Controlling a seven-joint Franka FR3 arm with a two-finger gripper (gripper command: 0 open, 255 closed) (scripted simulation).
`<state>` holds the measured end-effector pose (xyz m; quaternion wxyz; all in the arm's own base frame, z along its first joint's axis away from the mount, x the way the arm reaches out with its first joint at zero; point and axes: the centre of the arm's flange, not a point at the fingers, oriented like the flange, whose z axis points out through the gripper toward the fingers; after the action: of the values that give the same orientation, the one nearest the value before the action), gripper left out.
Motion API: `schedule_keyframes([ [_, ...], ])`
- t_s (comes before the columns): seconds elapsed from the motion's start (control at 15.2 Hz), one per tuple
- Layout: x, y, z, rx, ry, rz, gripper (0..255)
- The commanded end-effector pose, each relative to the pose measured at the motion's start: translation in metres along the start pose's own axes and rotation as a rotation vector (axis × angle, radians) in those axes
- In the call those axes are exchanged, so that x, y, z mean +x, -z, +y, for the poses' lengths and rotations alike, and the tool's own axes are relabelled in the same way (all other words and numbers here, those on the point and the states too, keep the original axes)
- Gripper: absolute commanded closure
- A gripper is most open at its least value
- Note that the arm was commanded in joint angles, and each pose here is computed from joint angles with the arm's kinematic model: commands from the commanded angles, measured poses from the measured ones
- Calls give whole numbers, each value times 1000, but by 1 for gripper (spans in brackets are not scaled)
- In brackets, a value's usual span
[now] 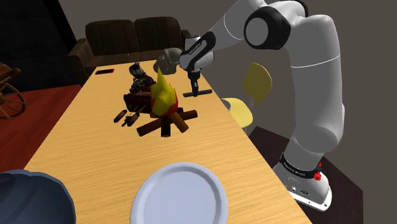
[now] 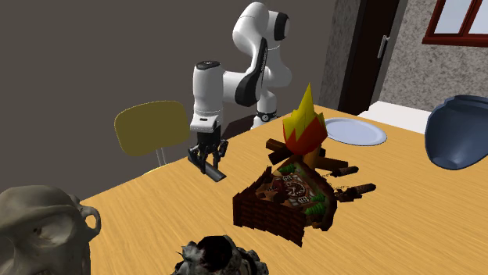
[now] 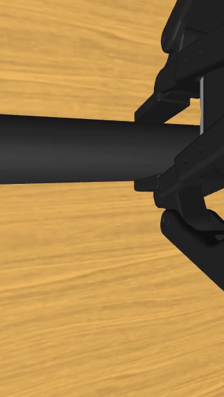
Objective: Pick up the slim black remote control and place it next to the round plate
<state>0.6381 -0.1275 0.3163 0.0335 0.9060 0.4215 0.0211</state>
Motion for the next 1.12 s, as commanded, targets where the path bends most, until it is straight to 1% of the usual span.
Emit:
schedule_keyframes([
  [0.0, -1, -2, 0, -2, -1, 0, 255],
  [0.4, -1, -2, 1, -3, -1, 0, 255],
  [1.06, 0, 51, 5, -3, -1, 0, 255],
])
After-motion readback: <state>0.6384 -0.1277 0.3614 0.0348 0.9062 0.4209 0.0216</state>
